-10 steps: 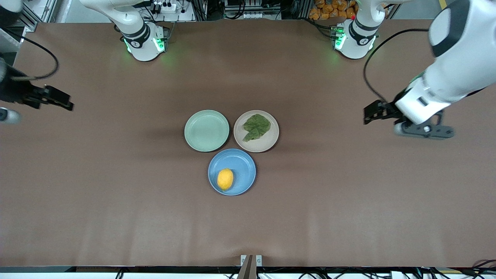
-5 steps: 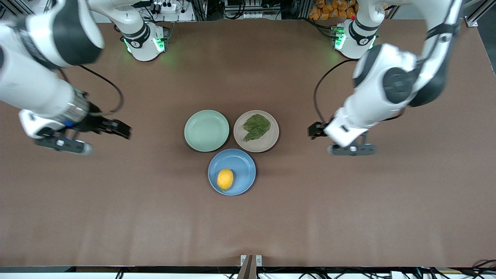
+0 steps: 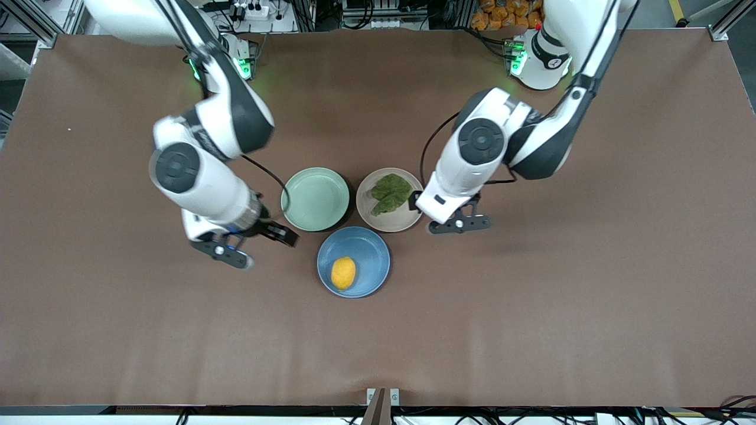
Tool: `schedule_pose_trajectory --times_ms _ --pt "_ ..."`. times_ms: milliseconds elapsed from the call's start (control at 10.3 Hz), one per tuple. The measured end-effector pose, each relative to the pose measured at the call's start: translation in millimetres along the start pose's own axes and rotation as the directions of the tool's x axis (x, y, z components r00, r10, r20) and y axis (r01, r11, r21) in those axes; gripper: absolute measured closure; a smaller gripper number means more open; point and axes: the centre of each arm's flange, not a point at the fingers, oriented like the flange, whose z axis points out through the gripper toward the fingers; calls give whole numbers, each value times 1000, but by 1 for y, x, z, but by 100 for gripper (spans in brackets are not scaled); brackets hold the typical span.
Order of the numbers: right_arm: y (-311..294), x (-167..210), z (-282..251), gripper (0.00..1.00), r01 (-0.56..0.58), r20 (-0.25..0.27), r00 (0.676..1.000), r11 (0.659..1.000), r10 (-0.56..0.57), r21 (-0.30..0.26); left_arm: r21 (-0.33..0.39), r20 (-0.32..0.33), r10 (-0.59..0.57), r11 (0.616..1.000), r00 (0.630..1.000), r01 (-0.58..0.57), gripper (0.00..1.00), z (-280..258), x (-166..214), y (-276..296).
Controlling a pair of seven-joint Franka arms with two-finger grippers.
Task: Pick lemon and lettuce from blue and beige plates
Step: 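Lower the right gripper over the lemon while the left gripper reaches the lettuce, then close the right gripper on the lemon while the left gripper grasps the lettuce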
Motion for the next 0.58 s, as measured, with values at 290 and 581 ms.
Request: schedule_pose_trajectory --times_ms 290,581 --pt "-29 -9 59 0 -64 -20 998 996 66 66 72 9 0 997 1000 -1 0 62 -26 42" --pt "-41 -12 90 0 -85 -36 995 991 89 105 108 37 37 993 999 -41 0 103 -42 57"
